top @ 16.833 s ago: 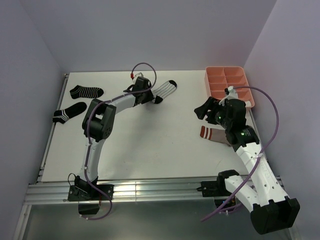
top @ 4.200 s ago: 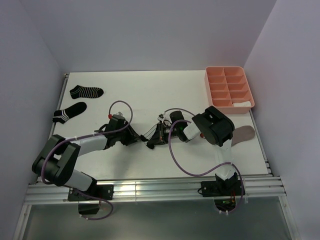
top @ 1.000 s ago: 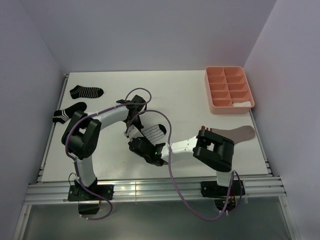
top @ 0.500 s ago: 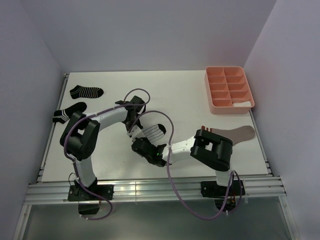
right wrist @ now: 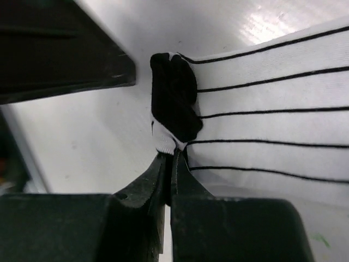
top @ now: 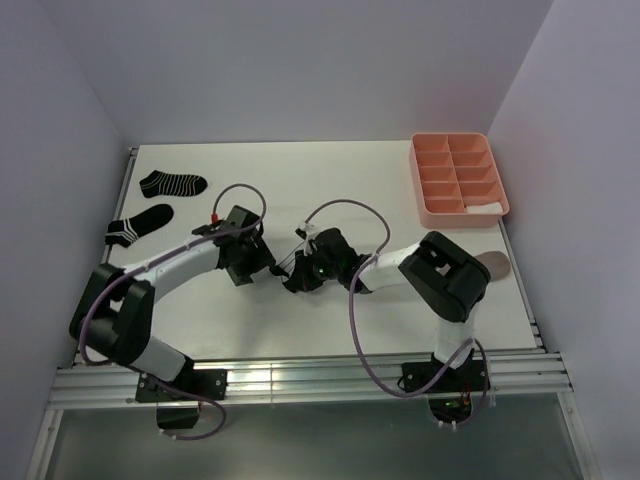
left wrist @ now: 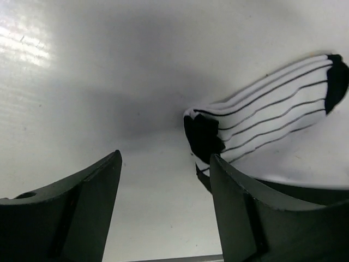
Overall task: Roll the socks
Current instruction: Roll the sock at the center of the board.
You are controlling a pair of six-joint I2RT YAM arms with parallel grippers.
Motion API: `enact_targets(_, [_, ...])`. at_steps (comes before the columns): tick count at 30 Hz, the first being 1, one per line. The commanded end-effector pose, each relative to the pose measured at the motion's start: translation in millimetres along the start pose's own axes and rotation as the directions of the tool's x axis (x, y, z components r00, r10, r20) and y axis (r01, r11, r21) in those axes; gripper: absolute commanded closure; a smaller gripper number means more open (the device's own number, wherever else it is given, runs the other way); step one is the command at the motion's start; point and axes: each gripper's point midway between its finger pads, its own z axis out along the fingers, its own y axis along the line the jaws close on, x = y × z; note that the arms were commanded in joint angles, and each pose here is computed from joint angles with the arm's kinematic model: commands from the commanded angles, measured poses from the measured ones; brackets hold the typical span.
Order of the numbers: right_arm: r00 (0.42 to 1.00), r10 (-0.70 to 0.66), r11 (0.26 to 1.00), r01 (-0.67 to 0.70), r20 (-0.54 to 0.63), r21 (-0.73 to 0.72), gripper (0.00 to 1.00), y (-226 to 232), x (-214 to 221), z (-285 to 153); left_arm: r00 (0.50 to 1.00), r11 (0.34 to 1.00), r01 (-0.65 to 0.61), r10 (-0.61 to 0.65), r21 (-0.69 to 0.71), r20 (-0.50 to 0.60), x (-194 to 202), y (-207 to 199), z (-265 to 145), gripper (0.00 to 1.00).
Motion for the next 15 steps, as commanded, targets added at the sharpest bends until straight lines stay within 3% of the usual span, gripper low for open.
enact_targets(1, [0.979,0.146,0.961,-0.175,-0.142,-0.215,1.0,24,22,-6,0.994,0.983,0.052,-0.068,0.178,0.087,-12,-25,-18,0.29])
enact_targets(5, [0.93,0.298,0.9,-0.348,-0.215,-0.263,1.0,15,24,-2,0.992,0.967,0.05,-0.078,0.25,0.102,-8,-25,-21,0.32])
enact_targets(15, [0.803,0.519,0.756,-0.591,-0.292,-0.281,1.0,-9,24,-6,0.996,0.952,0.062,-0.079,0.3,0.045,18,-10,1,0.43])
